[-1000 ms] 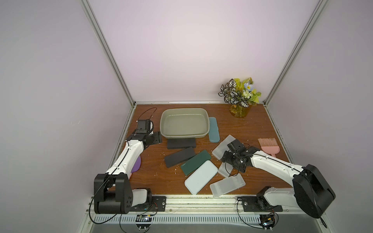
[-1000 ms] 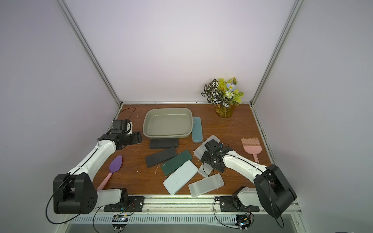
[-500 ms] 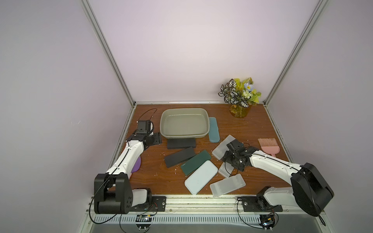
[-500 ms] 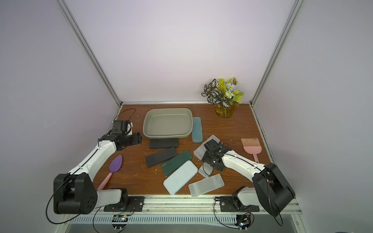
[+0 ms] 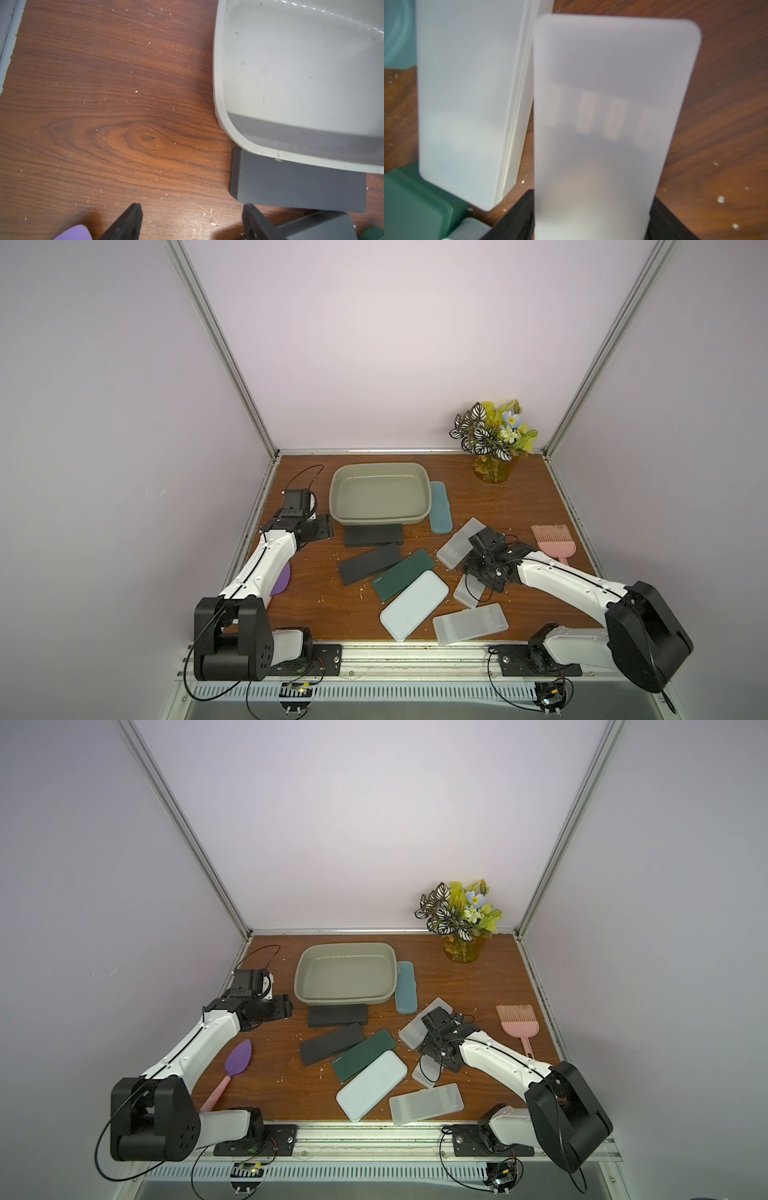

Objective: Put the pencil case into the storage box
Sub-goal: Pick up the pencil case from the center of the board, then place the pencil case at the storage box.

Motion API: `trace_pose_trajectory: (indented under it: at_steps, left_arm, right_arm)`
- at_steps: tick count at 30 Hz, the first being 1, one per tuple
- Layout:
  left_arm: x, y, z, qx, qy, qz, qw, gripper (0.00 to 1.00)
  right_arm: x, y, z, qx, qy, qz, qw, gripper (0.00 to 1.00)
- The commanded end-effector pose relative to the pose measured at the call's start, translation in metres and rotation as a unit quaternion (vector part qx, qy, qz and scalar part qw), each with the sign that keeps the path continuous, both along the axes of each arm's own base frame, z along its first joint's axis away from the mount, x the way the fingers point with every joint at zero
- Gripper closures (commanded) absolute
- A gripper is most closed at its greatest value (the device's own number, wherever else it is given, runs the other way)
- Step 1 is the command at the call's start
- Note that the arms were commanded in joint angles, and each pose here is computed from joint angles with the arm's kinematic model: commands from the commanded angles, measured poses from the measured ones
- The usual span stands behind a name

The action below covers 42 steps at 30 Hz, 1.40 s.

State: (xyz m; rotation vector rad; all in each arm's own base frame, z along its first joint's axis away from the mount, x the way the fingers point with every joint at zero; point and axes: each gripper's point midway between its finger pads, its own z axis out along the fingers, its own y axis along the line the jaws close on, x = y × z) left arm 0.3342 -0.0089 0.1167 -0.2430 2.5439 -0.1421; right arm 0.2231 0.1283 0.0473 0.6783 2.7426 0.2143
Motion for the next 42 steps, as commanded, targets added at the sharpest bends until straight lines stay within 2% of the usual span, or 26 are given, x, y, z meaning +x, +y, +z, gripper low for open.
trace_pose_trajectory:
  at_steps: [1,6,10,15,19,27,33,42]
  left_arm:
    - [-0.002,-0.003,0.000,0.003,-0.005,-0.010,1.000,0.23]
    - [-0.001,-0.003,-0.001,0.002,-0.007,-0.009,1.000,0.23]
    - [-0.001,-0.001,-0.001,0.008,-0.008,-0.003,1.000,0.23]
    - [-0.001,0.002,0.000,0.012,-0.012,0.003,1.000,0.23]
    - [-0.002,0.005,0.004,0.013,-0.017,0.009,1.000,0.23]
    - [-0.006,0.013,0.009,0.013,-0.025,0.024,0.999,0.23]
    - [-0.010,0.017,0.011,0.010,-0.028,0.029,0.999,0.23]
    - [-0.006,0.020,0.009,0.016,-0.021,0.024,0.999,0.23]
  right_arm:
    - [0.013,-0.002,0.045,-0.006,-0.046,0.010,0.999,0.38]
    - [0.020,-0.001,0.086,-0.022,-0.071,0.050,0.996,0.41]
    - [0.038,0.019,0.112,-0.022,-0.089,0.119,0.989,0.43]
    - [0.087,0.062,0.146,-0.034,-0.124,0.212,0.969,0.46]
    - [0.133,0.100,0.168,-0.040,-0.149,0.260,0.953,0.47]
    - [0.223,0.166,0.193,-0.055,-0.179,0.301,0.935,0.46]
    - [0.271,0.204,0.167,-0.040,-0.184,0.298,0.936,0.47]
    - [0.282,0.217,0.091,-0.029,-0.141,0.290,0.946,0.48]
